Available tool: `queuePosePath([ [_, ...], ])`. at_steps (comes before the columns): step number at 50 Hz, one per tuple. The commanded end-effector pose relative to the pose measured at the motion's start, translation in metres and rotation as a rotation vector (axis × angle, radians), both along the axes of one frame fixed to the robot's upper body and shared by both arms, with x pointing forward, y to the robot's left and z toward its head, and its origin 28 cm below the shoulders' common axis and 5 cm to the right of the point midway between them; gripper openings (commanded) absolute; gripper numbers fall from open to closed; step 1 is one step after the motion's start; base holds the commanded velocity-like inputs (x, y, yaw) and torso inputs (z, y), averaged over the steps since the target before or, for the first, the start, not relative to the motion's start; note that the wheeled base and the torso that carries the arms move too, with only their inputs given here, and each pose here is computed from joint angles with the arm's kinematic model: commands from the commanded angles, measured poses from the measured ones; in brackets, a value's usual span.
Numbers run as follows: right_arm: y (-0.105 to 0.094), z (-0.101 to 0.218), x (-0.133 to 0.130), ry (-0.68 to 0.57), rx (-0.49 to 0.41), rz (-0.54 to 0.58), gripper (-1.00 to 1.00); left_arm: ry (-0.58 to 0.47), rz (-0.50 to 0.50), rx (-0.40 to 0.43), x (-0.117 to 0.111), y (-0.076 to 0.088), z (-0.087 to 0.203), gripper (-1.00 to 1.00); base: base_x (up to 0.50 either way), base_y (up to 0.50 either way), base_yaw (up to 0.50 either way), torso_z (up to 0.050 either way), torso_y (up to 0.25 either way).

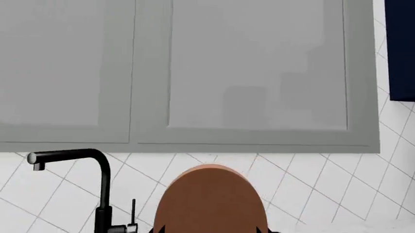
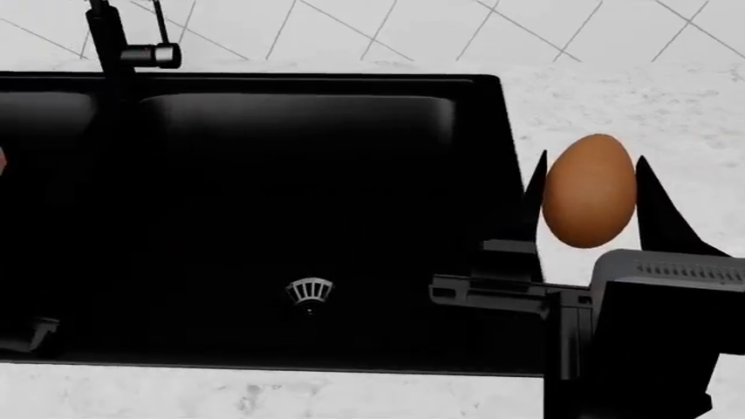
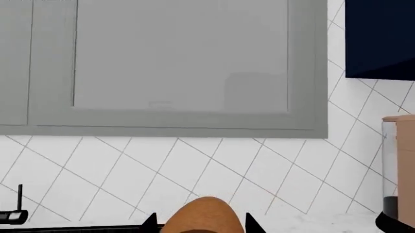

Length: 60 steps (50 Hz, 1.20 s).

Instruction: Place the eggs and milk next to the bowl.

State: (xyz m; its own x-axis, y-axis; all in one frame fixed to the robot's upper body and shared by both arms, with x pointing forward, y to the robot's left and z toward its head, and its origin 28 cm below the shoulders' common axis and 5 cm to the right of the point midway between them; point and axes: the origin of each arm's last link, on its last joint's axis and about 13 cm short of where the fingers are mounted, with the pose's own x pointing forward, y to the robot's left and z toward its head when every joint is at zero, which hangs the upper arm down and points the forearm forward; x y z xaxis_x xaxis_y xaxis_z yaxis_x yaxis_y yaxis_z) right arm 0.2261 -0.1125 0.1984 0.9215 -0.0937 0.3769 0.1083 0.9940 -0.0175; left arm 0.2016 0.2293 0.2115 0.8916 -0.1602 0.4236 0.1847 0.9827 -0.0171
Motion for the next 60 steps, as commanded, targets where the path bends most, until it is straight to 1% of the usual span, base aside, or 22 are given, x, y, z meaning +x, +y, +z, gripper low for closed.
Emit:
queuePosePath([
  [1, 0.0021, -0.0054, -0.0048, 0.015, -0.005, 0.006, -1.0, 0.038, -0.006, -0.038, -0.0022, -0.0008, -0.0052, -1.0, 0.0, 0.5, 0.0, 0.0, 0.0],
  [9, 0.0039, -0.0049, -0.0102, 0.021, -0.005, 0.017, -1.0, 0.04, -0.004, -0.035, -0.0093, 0.0014, -0.0055, -1.0, 0.0, 0.5, 0.0, 0.0, 0.0],
  [45, 0.0062, -0.0068, -0.0077, 0.038, -0.008, 0.046, -1.0, 0.043, -0.012, -0.025, -0.0048, 0.0006, -0.0072, -1.0, 0.0, 0.5, 0.0, 0.0, 0.0],
  [60, 0.0067, -0.0067, -0.0091, 0.037, -0.009, 0.045, -1.0, 0.042, -0.008, -0.028, -0.0064, 0.0018, -0.0073, -1.0, 0.0, 0.5, 0.0, 0.0, 0.0],
])
